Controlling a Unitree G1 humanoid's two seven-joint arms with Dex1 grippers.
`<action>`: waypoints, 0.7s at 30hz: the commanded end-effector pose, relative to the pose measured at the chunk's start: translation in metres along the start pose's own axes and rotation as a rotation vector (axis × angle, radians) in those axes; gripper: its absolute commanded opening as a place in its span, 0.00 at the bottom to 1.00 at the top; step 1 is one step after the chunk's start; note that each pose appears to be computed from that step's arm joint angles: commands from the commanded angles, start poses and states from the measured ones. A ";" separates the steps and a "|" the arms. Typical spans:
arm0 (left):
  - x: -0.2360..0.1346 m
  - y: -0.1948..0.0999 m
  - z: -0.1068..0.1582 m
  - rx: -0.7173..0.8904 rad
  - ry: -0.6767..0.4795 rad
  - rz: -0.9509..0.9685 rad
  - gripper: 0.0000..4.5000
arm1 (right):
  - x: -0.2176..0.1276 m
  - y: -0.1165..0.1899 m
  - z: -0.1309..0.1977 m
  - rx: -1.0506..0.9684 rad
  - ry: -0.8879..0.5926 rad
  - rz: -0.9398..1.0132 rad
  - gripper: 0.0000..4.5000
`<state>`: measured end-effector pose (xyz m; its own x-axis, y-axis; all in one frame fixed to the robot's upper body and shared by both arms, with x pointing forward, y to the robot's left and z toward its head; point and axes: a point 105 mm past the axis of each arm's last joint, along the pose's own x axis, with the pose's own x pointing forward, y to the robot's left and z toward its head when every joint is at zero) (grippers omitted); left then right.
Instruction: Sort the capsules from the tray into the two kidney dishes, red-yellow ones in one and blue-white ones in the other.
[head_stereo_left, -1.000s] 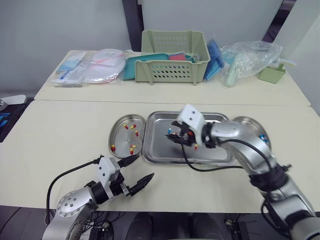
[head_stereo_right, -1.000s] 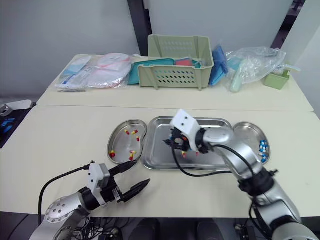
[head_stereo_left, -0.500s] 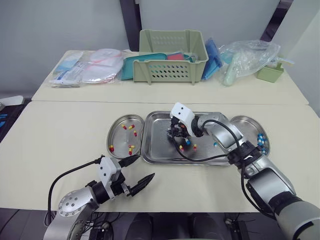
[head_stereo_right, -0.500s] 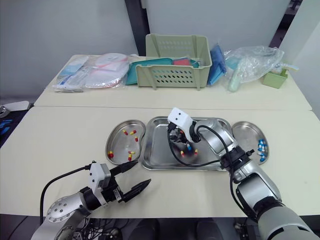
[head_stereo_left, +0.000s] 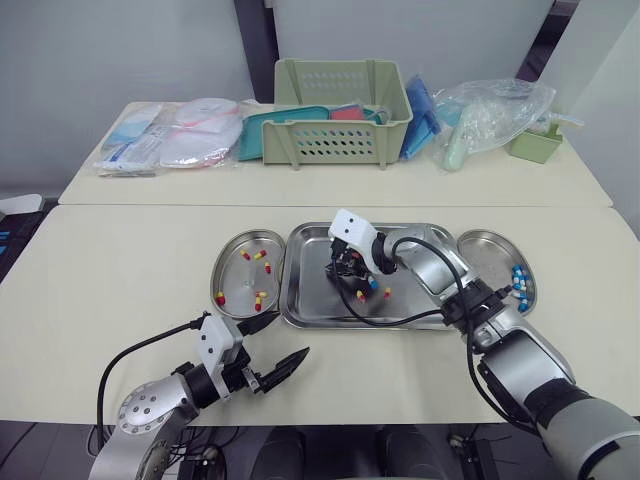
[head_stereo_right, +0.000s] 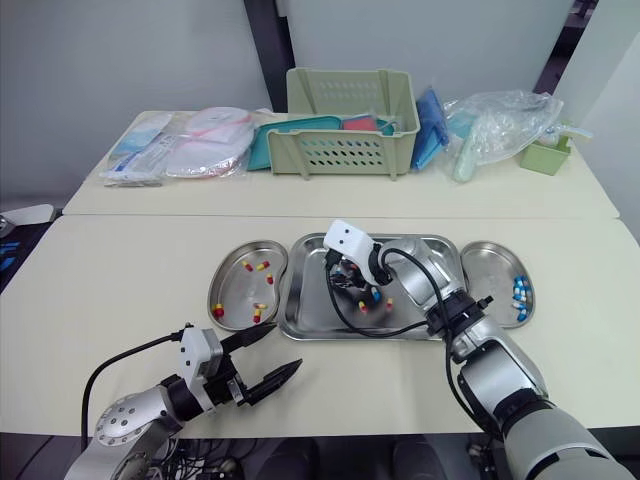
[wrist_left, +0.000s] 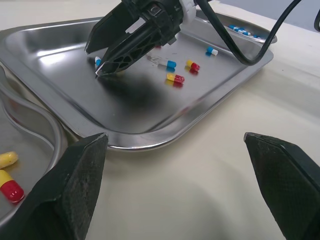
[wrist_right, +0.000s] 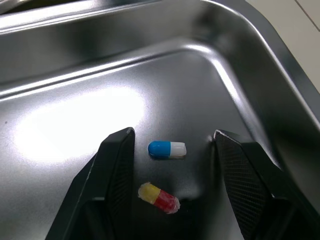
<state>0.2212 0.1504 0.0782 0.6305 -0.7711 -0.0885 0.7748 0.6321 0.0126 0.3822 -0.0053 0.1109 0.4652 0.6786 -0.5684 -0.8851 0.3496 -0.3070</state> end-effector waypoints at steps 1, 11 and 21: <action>0.002 -0.004 0.003 0.010 -0.019 -0.012 1.00 | -0.001 -0.001 0.002 -0.015 0.005 0.009 0.49; 0.003 -0.002 0.002 0.012 -0.019 -0.016 1.00 | -0.002 0.004 0.001 0.019 -0.007 0.039 0.13; 0.001 -0.003 0.003 0.015 -0.023 -0.026 1.00 | -0.017 0.008 0.032 -0.045 -0.114 0.056 0.13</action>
<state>0.2218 0.1494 0.0753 0.6229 -0.7770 -0.0908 0.7805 0.6251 0.0048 0.3708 0.0026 0.1232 0.4116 0.7280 -0.5483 -0.9101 0.2961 -0.2900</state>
